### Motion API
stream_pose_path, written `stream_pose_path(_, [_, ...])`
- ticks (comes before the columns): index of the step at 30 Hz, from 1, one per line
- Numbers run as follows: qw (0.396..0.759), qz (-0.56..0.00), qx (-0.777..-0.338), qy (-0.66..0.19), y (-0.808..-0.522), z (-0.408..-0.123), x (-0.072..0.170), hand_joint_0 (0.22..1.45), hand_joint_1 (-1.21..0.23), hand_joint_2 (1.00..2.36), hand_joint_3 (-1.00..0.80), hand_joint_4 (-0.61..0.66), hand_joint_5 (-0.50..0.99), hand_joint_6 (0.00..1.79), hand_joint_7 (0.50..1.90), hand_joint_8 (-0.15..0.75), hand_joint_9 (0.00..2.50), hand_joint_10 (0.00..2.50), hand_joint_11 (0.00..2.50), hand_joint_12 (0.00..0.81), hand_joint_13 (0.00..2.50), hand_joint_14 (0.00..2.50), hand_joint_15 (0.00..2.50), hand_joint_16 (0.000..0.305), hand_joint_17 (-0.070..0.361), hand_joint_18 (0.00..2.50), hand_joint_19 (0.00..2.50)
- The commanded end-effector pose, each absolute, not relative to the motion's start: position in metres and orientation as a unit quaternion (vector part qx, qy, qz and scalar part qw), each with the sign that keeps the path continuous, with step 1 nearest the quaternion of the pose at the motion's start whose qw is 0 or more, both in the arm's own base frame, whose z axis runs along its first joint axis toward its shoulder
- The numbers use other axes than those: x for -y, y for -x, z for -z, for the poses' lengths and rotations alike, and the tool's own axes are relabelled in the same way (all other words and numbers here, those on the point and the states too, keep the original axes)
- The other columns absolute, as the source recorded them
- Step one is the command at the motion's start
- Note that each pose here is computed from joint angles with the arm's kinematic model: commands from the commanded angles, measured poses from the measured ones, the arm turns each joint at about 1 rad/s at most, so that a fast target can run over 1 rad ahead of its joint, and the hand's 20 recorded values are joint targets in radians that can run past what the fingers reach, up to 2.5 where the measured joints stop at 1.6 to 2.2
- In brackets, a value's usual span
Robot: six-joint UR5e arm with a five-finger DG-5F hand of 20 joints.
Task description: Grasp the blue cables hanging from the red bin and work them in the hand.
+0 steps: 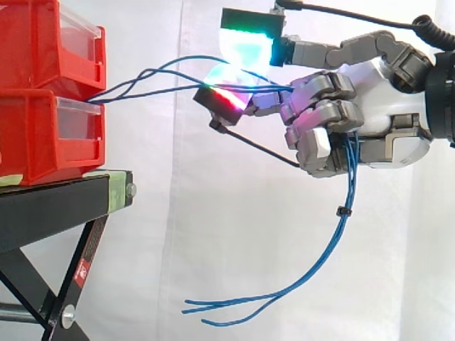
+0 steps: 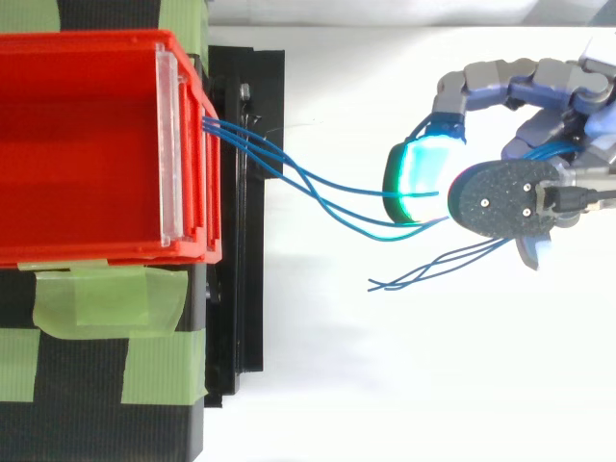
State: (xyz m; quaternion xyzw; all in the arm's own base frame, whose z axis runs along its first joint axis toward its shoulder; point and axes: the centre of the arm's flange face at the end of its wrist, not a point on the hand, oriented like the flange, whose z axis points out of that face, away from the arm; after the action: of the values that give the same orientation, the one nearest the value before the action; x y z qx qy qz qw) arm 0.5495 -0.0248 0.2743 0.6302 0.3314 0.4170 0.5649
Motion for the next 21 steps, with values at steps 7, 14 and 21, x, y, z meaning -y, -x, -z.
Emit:
stream_pose_path(7, [0.565, -0.417, -0.332, -0.630, -0.5495, -0.2743, 0.0246, 0.95, -0.62, 1.02, -0.40, 0.20, 0.20, 0.68, 1.28, 0.656, 1.70, 2.50, 2.50, 0.743, 1.99, 2.50, 1.94, 0.218, 0.164, 2.36, 0.56])
stream_pose_path(14, [0.565, -0.417, -0.332, -0.630, -0.5495, -0.2743, 0.0246, 0.94, -0.62, 1.02, -0.40, 0.19, 0.20, 0.68, 1.29, 0.656, 1.70, 2.50, 2.50, 0.743, 1.99, 2.50, 1.94, 0.218, 0.164, 2.36, 0.56])
stream_pose_path(21, [0.565, -0.417, -0.331, -0.630, -0.5495, -0.2743, 0.0248, 0.94, -0.62, 1.02, -0.40, 0.20, 0.20, 0.68, 1.28, 0.656, 1.70, 2.50, 2.50, 0.743, 1.99, 2.50, 1.94, 0.218, 0.164, 2.36, 0.56])
